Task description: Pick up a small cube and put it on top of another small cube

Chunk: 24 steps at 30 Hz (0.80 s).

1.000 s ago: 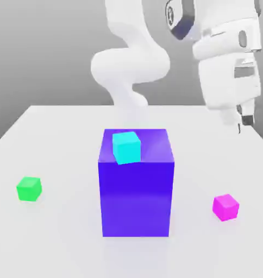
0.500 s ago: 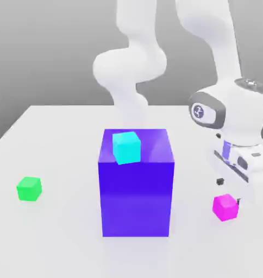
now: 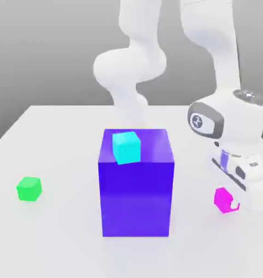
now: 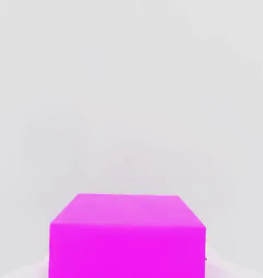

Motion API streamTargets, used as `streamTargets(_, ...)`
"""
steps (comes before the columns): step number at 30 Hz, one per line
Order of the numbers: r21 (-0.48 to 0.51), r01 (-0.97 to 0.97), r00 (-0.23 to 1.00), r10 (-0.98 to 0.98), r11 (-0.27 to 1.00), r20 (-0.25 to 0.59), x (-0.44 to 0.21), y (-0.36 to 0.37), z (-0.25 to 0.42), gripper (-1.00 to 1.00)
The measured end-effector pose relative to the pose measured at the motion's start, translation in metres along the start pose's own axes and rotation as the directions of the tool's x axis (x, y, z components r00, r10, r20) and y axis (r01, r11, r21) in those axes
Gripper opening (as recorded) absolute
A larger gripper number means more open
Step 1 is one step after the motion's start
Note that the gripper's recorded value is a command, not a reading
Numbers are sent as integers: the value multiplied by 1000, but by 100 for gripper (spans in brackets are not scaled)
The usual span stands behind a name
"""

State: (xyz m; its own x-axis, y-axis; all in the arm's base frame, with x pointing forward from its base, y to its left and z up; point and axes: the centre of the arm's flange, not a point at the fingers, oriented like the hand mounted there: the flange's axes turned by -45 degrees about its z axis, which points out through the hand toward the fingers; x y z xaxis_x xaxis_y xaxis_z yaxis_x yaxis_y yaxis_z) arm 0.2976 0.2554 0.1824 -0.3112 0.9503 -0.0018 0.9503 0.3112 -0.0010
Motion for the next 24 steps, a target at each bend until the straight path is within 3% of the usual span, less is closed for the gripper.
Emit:
streamTargets(7, -175, 72, 996, -80, 982, -38, -39, 81, -76, -100)
streamTargets(13, -312, 171, 985, -174, 934, 18, -118, 133, -141, -100)
streamTargets(18, -273, 141, 988, -117, 952, 103, -278, 104, -146, -100)
streamTargets(24, -170, 160, 979, -135, 972, 150, -412, 13, -133, -100)
